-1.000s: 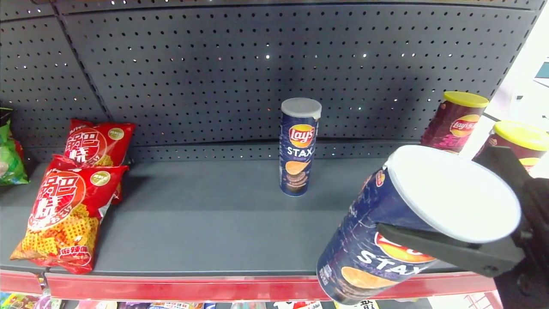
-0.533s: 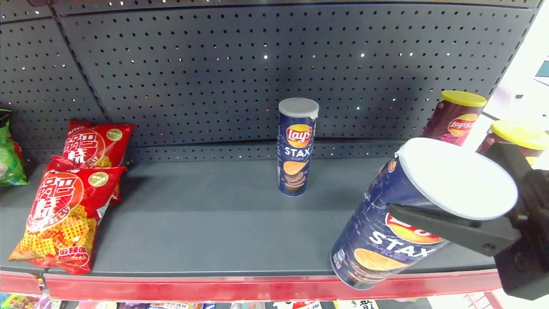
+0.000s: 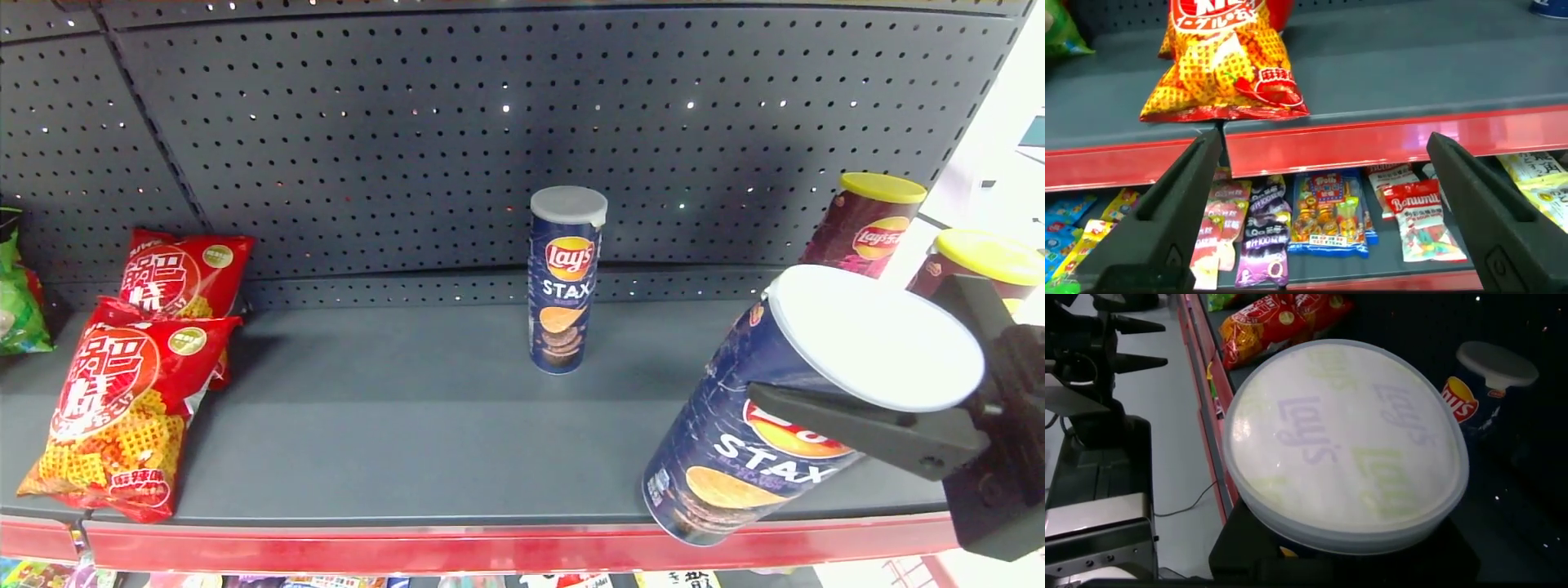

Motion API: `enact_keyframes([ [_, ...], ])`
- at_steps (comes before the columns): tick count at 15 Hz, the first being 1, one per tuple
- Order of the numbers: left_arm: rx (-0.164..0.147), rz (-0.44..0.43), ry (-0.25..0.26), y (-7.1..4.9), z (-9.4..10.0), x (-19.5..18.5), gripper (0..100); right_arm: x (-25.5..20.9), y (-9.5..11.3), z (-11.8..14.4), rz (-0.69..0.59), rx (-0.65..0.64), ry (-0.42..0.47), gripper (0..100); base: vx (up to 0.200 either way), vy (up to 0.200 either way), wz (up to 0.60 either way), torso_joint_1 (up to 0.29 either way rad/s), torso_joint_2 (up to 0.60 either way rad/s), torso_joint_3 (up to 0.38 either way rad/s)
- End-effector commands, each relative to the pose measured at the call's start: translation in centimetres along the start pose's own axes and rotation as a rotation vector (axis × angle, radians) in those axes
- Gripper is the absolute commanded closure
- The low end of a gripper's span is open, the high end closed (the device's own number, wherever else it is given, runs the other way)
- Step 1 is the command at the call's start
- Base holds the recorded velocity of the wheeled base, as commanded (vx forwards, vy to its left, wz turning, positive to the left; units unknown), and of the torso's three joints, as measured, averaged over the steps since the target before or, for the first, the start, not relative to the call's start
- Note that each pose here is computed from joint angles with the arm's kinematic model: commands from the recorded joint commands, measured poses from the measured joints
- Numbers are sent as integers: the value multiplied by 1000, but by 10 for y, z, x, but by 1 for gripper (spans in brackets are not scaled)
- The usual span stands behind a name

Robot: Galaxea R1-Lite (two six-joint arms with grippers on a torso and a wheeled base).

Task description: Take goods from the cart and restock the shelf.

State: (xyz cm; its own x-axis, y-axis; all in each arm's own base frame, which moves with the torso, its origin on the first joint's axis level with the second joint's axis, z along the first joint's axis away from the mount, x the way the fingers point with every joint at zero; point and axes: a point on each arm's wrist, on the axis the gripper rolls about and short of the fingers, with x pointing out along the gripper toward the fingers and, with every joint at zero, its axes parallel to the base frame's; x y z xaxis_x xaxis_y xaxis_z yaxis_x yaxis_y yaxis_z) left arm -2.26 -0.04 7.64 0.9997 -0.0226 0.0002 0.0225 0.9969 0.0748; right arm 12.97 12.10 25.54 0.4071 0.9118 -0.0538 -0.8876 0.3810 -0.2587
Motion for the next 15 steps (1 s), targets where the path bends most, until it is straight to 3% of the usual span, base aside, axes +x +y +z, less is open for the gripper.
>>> enact_keyframes([
  [1,0,0,0,0,0,0,0,-1,0,0,0,-1,-2,100,0,0,0,0,0,0],
  [3,16,-5,-3,0,0,0,0,-2,1,1,3,-3,-7,100,0,0,0,0,0,0],
  [7,17,-33,-10,-1,0,0,0,-7,2,6,-4,5,-25,100,0,0,0,0,0,0],
  [8,20,-80,-160,0,36,-7,0,-10,3,8,-6,15,-34,100,0,0,0,0,0,0],
  [9,-57,-176,-213,4,92,-3,0,-11,3,8,-6,18,-36,100,0,0,0,0,0,0],
  [10,-191,-173,-190,6,111,8,0,-9,2,10,-7,19,-40,100,0,0,0,0,0,0],
  [11,-211,-159,-237,7,116,3,0,-8,0,12,-12,15,-45,100,0,0,0,0,0,0],
  [12,-185,-194,-270,7,115,-3,0,-9,0,14,-19,12,-51,100,0,0,0,0,0,0],
  [13,-140,-203,-300,8,125,-6,0,-10,0,13,-23,15,-50,100,0,0,0,0,0,0],
  [15,-90,-200,-335,10,156,-3,0,-10,-2,14,-28,19,-50,100,0,0,0,0,0,0],
])
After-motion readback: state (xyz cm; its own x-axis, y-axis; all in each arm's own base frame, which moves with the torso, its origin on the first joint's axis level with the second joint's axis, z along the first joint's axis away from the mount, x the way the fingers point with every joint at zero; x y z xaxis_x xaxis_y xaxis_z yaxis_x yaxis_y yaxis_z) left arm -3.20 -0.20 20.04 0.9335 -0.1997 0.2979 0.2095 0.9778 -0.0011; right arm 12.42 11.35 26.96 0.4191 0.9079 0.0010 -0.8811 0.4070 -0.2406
